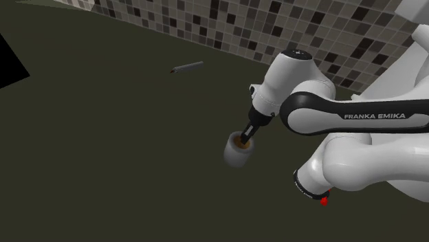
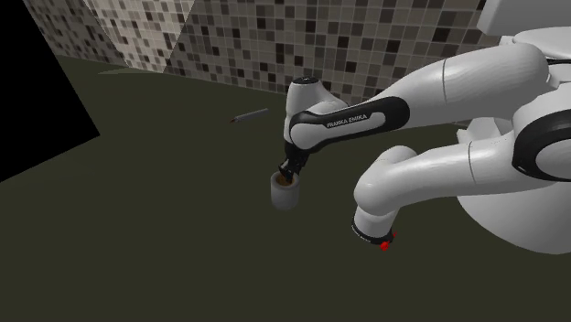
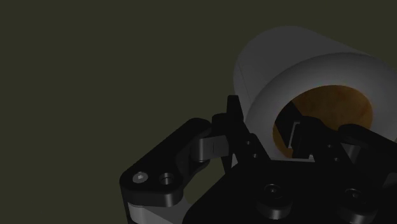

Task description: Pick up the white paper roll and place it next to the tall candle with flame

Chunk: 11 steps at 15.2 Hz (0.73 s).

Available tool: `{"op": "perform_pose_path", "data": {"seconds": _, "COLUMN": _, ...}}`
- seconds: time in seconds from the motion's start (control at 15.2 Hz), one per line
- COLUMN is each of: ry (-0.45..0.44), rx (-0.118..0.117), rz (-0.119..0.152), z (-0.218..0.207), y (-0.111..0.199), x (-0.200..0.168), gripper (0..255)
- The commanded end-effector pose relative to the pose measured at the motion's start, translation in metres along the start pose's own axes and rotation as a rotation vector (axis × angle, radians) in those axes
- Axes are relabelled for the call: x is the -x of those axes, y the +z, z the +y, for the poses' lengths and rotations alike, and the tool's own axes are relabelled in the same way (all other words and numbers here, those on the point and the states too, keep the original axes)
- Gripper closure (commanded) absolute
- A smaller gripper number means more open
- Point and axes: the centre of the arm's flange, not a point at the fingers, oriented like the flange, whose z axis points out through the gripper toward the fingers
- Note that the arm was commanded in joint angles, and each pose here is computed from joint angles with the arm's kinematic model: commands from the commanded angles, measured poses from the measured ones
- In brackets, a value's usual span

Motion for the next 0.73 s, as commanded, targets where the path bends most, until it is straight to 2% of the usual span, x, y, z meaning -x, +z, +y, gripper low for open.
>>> {"op": "perform_pose_path", "data": {"seconds": 0.0, "ry": 0.0, "rx": 0.0, "rz": 0.0, "z": -0.001, "y": -0.01, "x": -0.001, "gripper": 255}}
{"op": "perform_pose_path", "data": {"seconds": 0.66, "ry": 0.0, "rx": 0.0, "rz": 0.0, "z": -0.002, "y": -0.062, "x": -0.005, "gripper": 255}}
